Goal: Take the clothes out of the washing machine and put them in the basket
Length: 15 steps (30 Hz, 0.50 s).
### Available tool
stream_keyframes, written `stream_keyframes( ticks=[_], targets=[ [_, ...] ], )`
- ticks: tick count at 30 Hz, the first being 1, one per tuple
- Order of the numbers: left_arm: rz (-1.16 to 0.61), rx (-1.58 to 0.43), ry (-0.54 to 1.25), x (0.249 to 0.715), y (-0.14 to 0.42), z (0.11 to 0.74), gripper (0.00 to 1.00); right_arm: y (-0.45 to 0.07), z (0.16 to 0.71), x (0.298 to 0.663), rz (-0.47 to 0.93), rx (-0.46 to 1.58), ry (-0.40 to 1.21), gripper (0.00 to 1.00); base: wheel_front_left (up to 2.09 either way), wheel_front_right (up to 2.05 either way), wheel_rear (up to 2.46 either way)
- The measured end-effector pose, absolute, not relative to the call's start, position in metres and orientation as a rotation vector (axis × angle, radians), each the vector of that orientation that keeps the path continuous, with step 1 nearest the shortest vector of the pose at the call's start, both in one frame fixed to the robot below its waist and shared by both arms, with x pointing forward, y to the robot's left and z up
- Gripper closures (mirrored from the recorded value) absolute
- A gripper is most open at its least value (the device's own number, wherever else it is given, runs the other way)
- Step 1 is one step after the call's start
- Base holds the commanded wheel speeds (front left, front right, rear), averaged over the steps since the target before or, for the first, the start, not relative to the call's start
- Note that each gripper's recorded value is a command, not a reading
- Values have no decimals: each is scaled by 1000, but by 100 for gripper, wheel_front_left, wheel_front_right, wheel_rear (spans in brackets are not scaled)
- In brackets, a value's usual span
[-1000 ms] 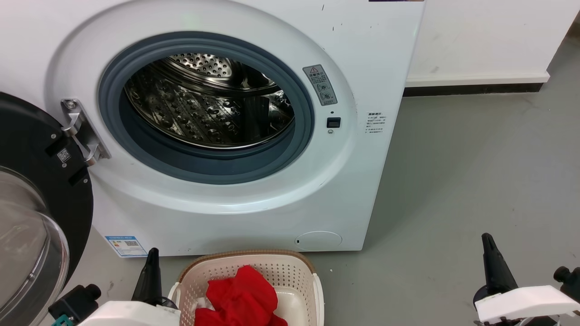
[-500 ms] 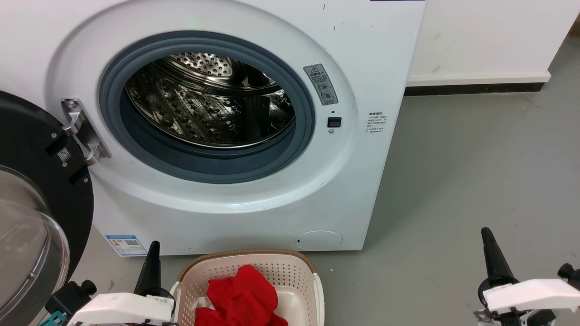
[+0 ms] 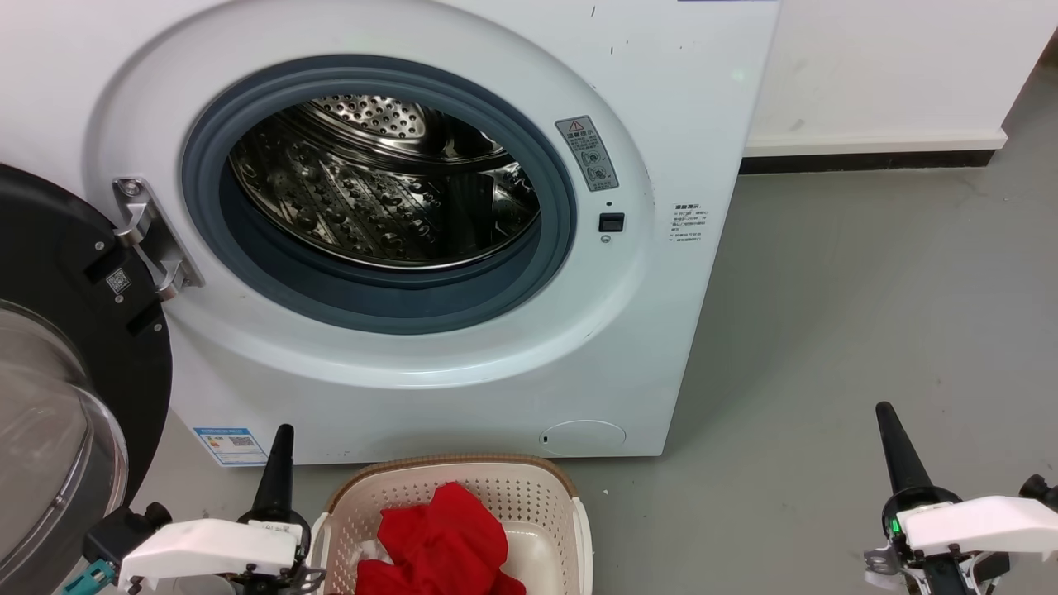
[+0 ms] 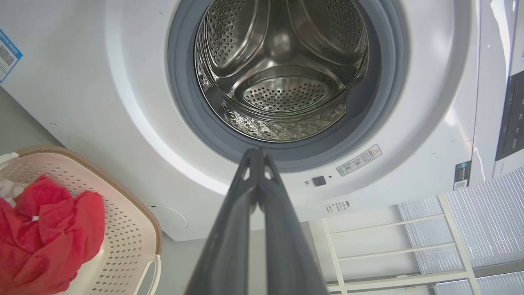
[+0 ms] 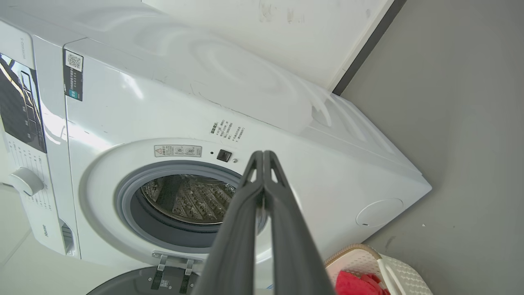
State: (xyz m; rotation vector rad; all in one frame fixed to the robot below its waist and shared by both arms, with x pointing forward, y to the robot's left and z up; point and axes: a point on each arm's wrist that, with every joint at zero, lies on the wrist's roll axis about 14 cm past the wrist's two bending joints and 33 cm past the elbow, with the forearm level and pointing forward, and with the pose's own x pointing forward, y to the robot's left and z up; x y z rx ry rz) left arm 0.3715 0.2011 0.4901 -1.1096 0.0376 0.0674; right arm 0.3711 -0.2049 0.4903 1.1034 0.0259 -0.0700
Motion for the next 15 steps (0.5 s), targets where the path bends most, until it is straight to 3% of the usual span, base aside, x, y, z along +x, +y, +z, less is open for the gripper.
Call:
stream_keyframes(
  ticks=[15],
  targets=[
    [60,-1278,36,376,201,492,100,-204,493,376,-57,1274,25,100,0,0,0]
  ],
)
